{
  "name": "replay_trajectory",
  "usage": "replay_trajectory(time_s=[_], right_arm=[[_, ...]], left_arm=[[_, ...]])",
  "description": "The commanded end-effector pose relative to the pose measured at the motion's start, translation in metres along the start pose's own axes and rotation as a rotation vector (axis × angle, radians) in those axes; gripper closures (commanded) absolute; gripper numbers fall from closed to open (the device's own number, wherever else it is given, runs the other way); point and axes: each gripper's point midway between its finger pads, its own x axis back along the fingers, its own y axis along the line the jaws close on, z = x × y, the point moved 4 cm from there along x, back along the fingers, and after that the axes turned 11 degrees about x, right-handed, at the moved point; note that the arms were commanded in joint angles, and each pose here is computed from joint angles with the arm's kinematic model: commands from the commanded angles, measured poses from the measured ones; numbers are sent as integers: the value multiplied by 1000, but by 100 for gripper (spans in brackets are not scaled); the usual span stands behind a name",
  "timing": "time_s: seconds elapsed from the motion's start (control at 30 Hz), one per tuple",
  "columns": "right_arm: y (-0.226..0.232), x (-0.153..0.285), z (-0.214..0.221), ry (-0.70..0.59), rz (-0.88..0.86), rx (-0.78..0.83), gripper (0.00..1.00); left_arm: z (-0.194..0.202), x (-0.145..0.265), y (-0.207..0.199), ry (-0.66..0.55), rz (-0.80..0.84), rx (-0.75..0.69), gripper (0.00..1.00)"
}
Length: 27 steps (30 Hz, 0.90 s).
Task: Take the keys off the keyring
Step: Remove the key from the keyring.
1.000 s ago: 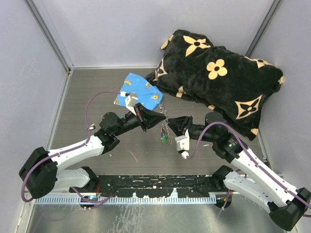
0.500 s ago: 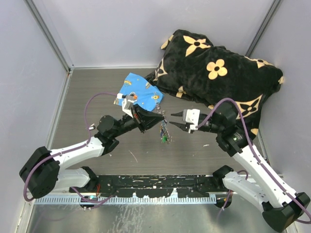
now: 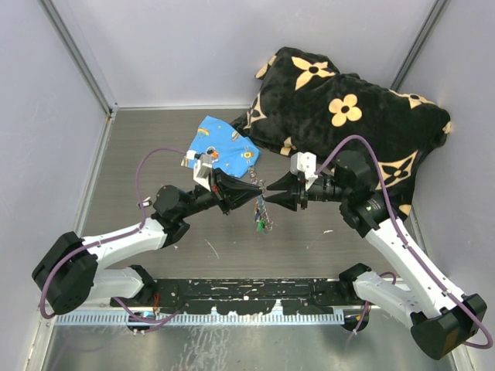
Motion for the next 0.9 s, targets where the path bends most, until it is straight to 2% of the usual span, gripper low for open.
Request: replay_trajectory(time_s=[0.0,0.23,0.53,0.73,0.87], right_arm=[[-4,3,-32,-84,-13,31,63],[-5,0,-31,-95,-21,8,72],[-4,-2,-26,-90,-32,-12,78],[-3,-2,-25,-87,-44,-12,87],[-2,-2,-23,-77,-48,-8,84]], left_arm=[[-26,-4,-24,-85,116,-86,100],[-26,-7,-26,-75,138,-70,100],[-26,-10,-28,-73,161,-58,100],[-28,-11,-30,-83,172,-54,100],[-29,-10,-31,-88,173,-54,100]])
